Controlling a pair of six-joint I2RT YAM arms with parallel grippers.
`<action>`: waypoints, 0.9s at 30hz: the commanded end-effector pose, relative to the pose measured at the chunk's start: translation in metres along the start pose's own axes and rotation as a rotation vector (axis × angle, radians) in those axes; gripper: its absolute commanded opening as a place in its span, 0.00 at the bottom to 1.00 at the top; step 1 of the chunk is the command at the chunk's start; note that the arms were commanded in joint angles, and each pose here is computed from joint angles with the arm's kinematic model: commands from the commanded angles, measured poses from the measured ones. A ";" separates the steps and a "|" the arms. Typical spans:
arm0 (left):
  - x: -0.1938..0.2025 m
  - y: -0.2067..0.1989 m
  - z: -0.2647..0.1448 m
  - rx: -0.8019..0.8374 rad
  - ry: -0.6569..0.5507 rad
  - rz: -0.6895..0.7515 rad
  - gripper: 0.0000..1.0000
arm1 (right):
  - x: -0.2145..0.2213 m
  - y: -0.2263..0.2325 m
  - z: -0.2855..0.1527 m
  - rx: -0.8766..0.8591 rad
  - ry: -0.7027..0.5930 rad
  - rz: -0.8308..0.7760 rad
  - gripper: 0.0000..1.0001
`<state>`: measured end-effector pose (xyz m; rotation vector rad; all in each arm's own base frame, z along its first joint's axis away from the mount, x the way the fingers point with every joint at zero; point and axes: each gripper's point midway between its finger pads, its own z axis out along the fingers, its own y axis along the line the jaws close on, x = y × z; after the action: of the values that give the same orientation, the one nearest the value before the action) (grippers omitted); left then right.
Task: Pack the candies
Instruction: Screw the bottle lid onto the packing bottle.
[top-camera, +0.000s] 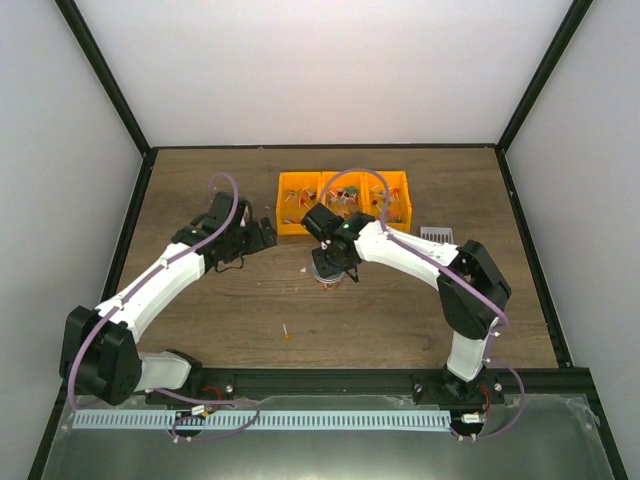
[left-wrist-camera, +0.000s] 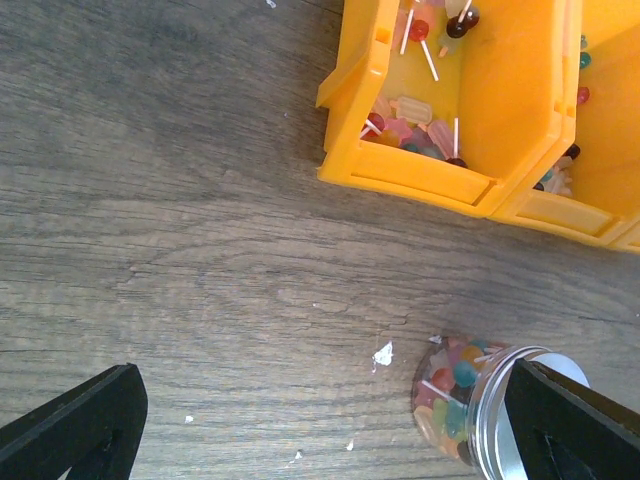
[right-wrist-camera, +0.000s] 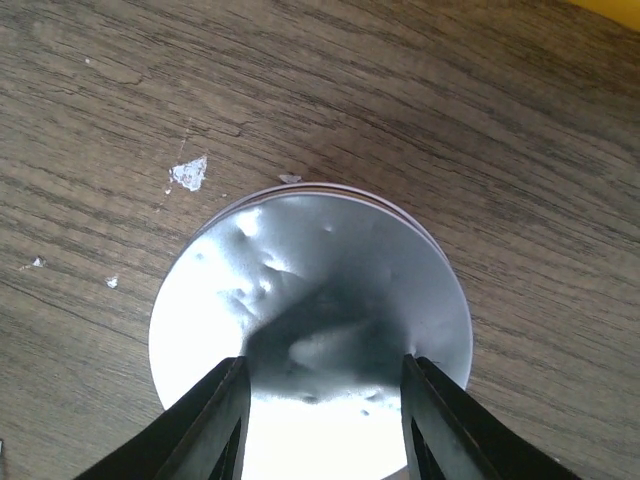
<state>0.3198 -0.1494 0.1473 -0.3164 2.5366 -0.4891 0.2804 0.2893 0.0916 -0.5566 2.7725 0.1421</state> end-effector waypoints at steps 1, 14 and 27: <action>0.000 0.001 0.002 0.007 0.001 0.008 1.00 | -0.012 0.005 -0.010 0.013 -0.034 -0.022 0.43; 0.001 0.003 0.004 0.004 0.006 0.012 1.00 | -0.001 0.009 0.005 0.049 0.005 -0.061 0.45; -0.001 -0.003 0.010 0.058 -0.029 0.075 1.00 | -0.033 0.016 -0.032 -0.024 -0.123 -0.009 0.53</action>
<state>0.3199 -0.1486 0.1377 -0.2839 2.5484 -0.4831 0.2825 0.3016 0.0978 -0.6024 2.7359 0.1178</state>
